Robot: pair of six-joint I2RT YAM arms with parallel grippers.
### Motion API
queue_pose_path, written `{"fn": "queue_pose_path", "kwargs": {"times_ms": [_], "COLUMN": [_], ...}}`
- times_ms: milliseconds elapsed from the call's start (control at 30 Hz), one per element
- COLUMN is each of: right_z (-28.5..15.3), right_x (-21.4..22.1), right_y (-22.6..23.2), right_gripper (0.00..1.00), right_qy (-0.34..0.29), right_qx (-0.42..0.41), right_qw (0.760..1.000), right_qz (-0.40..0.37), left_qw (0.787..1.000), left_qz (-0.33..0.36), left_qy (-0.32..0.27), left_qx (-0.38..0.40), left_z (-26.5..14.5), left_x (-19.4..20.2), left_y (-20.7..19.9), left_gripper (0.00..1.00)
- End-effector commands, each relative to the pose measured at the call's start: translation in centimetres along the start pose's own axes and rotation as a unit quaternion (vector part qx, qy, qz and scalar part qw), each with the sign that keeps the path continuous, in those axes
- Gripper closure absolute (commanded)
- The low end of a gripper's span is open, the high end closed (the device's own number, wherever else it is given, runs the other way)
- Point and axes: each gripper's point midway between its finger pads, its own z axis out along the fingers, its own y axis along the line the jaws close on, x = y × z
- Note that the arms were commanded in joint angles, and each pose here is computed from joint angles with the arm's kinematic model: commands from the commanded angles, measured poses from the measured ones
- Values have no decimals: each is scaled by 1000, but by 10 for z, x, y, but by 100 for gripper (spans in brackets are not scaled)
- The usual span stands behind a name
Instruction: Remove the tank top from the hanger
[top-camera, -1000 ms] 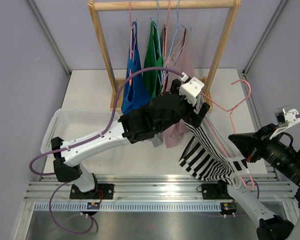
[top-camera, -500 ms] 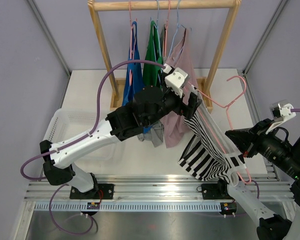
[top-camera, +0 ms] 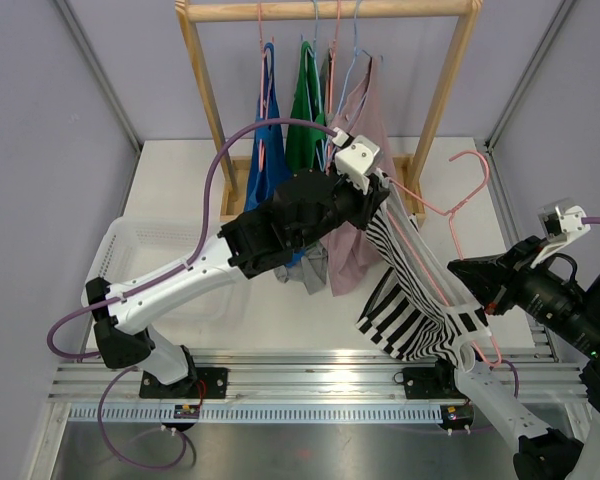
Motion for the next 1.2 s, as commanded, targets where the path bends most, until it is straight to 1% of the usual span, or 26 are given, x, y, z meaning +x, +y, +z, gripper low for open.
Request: {"fn": "queue_pose_path", "kwargs": {"times_ms": [0,67,100,267,367,433,467,500,533,600,667,767,833,867,900,933,967,1033,1067,1100,1133,1167], "right_z": [0,0,1,2,-1,-3,-8,-11,-16,-29,-38,-46,-46,-49,-45,-46,-51,-43,-55,-31,-39,-45], "right_x": [-19,-15,-13,-7,3,12,16,19,21,21,19,9,5,-4,-4,-7,-19,-34,-58,-52,-79,-83], "right_y": [9,6,5,7,9,14,19,22,27,34,37,41,42,45,43,44,45,28,32,20,29,32], "right_gripper": [100,100,100,100,100,100,100,100,100,100,100,100,100,100,100,100,100,100,100,100,100,100], "right_qy": [-35,-31,-28,-17,-5,7,9,11,10,0,-13,-44,-56,-84,-89,-103,-137,-174,-244,-246,-320,-352], "right_qx": [-23,-18,-16,-28,-39,-63,-81,-93,-108,-130,-138,-145,-148,-148,-148,-149,-143,-91,-89,-79,-97,-109], "right_qw": [999,999,999,999,999,997,995,993,991,987,984,979,977,974,973,969,964,971,957,960,938,925], "right_qz": [-22,-24,-24,-29,-37,-50,-59,-66,-80,-98,-115,-137,-141,-151,-153,-170,-176,-132,-130,-105,-91,-90], "left_qw": [1000,999,998,995,989,977,972,962,955,944,940,942,951,956,961,962,963,978,986,994,995,994], "left_qz": [-7,-10,-13,-18,-27,-42,-54,-56,-72,-77,-95,-105,-110,-113,-120,-122,-125,-128,-112,-100,-83,-74], "left_qy": [-27,-29,-34,-46,-60,-79,-80,-80,-88,-85,-91,-78,-65,-61,-59,-53,-44,-42,-41,-34,-50,-44], "left_qx": [-9,-38,-60,-89,-135,-194,-215,-254,-273,-310,-315,-308,-282,-265,-241,-239,-233,-162,-118,-22,23,60], "left_z": [0,-3,-7,-16,-28,-46,-52,-61,-71,-85,-99,-111,-111,-112,-114,-115,-116,-118,-111,-110,-120,-116], "left_x": [-16,-19,-23,-27,-31,-40,-37,-36,-39,-34,-39,-33,-28,-26,-27,-23,-18,-18,-6,0,-3,17], "left_y": [4,16,24,41,59,81,88,102,109,122,125,126,118,113,107,106,104,82,69,37,26,14], "left_gripper": [83,95,99,100,100,100,100,100,100,100,100,100,100,100,100,100,100,100,100,100,100,100]}}
